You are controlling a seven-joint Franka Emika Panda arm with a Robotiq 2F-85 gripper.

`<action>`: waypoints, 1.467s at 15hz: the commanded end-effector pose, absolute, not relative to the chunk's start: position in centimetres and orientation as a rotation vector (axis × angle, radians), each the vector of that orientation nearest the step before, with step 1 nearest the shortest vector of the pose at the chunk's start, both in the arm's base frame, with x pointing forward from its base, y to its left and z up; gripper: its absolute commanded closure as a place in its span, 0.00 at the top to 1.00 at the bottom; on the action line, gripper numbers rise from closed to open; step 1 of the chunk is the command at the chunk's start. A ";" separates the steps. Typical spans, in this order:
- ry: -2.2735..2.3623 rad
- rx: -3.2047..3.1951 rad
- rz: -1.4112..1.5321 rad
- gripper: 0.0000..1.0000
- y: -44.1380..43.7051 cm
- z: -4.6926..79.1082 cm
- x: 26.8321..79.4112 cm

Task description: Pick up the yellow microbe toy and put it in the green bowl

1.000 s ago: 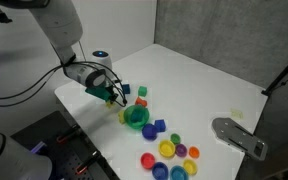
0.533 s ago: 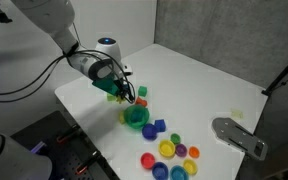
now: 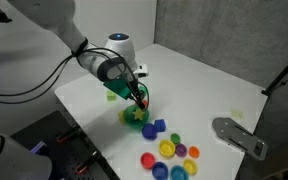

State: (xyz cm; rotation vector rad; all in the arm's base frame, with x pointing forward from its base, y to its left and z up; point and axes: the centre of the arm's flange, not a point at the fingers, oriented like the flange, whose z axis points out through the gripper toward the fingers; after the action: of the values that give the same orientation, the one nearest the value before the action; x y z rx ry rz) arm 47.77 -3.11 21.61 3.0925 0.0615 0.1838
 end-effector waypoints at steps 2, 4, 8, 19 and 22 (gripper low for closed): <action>0.006 3.096 0.157 1.00 -3.4 24.0 47.2; 0.007 3.107 0.122 1.00 -3.0 25.1 46.8; -0.037 3.118 0.006 1.00 -2.2 28.3 45.9; -0.149 3.115 -0.252 1.00 -2.3 45.0 44.3; -0.158 3.115 -0.218 1.00 -2.2 49.7 43.8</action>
State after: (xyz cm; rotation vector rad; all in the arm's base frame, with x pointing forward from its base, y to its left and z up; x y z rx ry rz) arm 43.87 -2.32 45.11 3.1187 -0.1098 -0.2397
